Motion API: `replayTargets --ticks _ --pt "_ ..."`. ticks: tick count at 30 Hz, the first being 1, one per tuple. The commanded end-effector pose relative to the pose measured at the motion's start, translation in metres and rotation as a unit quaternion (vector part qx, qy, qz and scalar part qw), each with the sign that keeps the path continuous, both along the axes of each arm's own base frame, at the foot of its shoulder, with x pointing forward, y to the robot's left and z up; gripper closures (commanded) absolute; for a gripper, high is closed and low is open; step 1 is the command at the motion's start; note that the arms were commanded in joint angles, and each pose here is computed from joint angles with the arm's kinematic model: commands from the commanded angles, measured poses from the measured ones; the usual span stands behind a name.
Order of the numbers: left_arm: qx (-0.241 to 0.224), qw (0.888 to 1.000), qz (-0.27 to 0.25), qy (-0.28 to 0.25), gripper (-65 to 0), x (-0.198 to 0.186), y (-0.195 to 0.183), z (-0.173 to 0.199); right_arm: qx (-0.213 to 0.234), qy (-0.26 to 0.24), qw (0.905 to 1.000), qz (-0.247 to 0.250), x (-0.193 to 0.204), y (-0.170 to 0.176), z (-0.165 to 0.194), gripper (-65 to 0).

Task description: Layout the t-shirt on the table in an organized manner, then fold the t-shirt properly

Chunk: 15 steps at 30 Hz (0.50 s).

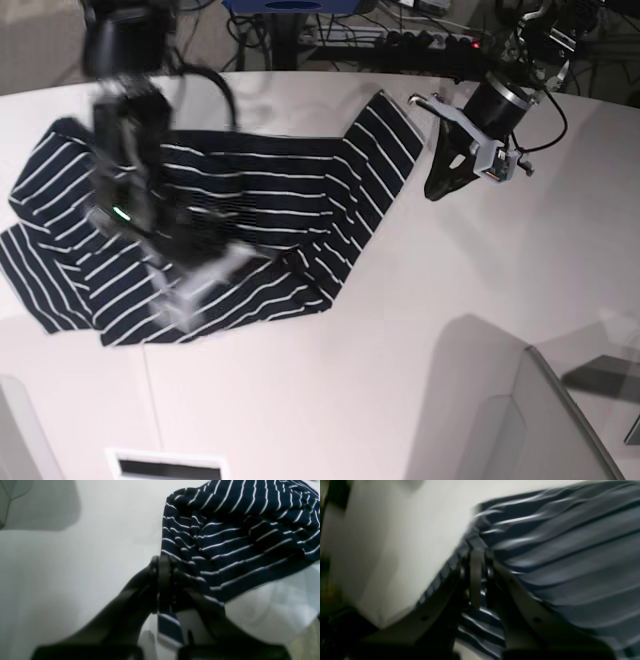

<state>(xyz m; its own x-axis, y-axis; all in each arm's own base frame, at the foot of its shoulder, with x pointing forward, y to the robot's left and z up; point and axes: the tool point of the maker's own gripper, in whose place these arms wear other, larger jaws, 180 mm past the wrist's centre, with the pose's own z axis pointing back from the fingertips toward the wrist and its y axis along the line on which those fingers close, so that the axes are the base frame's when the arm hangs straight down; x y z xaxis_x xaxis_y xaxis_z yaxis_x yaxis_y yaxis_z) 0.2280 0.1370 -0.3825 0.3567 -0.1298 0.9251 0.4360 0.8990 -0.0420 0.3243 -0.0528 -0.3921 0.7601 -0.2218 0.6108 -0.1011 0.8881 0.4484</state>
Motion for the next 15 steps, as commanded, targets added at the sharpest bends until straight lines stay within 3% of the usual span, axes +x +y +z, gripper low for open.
replayTargets --ticks 1,5,7,10,15 --pt "-0.012 1.000 -0.004 -0.021 0.0 0.008 -0.006 0.009 0.005 -0.015 0.9998 -0.015 -0.005 -0.011 0.012 -9.6" --pt "-0.023 0.999 -0.028 -0.012 0.0 0.015 -0.031 -0.005 -0.006 0.018 0.9981 -0.059 -0.060 -0.041 0.003 -40.7" --pt "-0.021 0.999 -0.039 -0.005 0.0 0.018 -0.041 -0.014 -0.004 0.028 0.9950 -0.096 -0.085 -0.053 -0.005 -50.9" --pt "-0.024 0.998 -0.050 0.002 0.0 0.021 -0.053 -0.023 -0.003 0.032 0.9918 -0.123 -0.113 -0.058 -0.017 -49.7" --pt "-0.012 0.999 -0.045 0.013 0.0 0.021 -0.045 -0.034 0.060 0.071 0.9819 -0.165 -0.139 -0.055 -0.049 -45.2"
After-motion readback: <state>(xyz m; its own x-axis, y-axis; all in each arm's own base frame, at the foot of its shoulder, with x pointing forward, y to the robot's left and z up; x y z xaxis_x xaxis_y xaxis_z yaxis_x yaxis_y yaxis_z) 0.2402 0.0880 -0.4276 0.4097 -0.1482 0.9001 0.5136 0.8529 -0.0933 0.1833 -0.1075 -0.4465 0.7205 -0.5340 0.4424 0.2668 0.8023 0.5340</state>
